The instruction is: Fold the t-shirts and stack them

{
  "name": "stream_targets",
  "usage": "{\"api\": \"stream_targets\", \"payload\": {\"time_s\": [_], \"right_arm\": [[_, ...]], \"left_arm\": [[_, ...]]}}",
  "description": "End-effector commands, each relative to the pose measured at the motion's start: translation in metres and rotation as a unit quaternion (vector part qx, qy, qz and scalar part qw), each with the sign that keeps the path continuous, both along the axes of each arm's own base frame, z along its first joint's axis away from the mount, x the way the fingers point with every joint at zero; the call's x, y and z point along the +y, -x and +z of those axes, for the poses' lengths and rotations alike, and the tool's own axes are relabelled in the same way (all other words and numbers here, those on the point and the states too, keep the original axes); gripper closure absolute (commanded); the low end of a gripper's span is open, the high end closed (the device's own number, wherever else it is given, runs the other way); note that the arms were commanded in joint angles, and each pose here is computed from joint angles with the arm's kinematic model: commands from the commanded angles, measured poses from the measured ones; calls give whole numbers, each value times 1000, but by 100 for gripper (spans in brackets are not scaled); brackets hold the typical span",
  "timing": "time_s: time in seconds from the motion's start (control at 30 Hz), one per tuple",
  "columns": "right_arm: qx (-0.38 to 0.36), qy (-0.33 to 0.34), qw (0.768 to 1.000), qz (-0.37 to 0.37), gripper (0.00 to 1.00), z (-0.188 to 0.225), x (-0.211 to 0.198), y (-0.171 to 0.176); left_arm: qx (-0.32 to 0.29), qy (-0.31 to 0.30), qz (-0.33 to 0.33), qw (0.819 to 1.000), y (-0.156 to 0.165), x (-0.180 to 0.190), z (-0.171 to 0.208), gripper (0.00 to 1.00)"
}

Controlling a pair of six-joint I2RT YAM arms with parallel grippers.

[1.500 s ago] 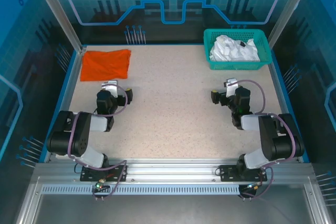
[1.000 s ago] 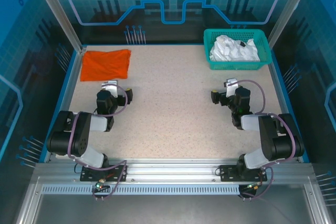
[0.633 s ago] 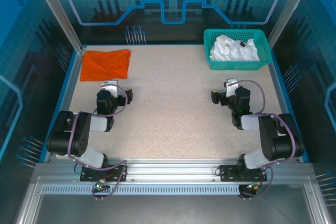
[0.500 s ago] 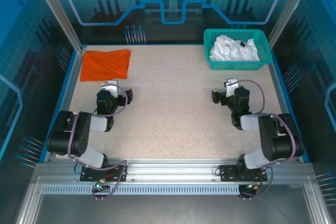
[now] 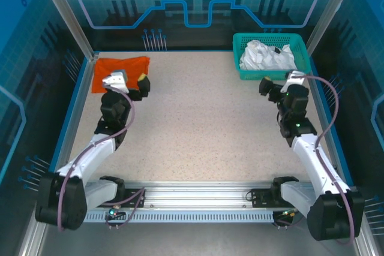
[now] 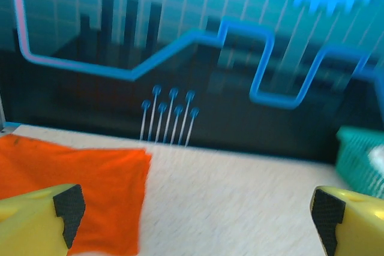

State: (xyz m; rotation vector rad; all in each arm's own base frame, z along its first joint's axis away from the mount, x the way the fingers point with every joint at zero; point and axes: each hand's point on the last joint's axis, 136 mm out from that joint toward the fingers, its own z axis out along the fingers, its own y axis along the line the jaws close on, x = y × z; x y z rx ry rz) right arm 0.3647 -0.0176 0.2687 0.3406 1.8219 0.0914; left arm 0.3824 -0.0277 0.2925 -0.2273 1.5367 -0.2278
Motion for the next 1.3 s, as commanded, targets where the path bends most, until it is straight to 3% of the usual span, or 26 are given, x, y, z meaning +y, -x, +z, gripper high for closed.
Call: {"api": "stream_targets", "payload": {"time_s": [0.0,0.1,0.17,0.3,0.47,0.6,0.93,1.0,1.13,1.23,1.27], "right_arm": [[106,-97,988,-59,0,-31,-21,20],[116,-112,984,-81,0,-10,-32,7],[134,-111,982,-76,0,-6,-31,-11],[208,-84,972,-73,0,-12,-29,-68],[302,-47,950,-59,7,-57,-16,-154],[329,-10,943,-58,10,-96,-13,-212],[322,13,946,-23,11,-175,0,-281],[323,12,946,-18,20,-189,2,-286],[316,0,949,-6,55,-197,5,-293],[298,-14,954,-11,81,-181,4,-295],[287,-14,958,-11,86,-168,4,-297]], "left_arm": [[5,151,34,988,10,14,22,1],[54,204,-23,977,-2,4,24,1],[72,207,-59,974,-10,-10,23,1],[120,223,-55,966,-18,-16,0,1],[195,195,-64,959,-25,-41,-24,1],[236,176,-93,951,-26,-69,-38,1],[300,174,-151,925,-28,-112,-61,1],[307,177,-162,921,-29,-117,-63,1],[312,178,-167,918,-30,-121,-65,1],[313,179,-172,917,-29,-124,-65,1],[314,179,-173,916,-28,-125,-66,1]]}}
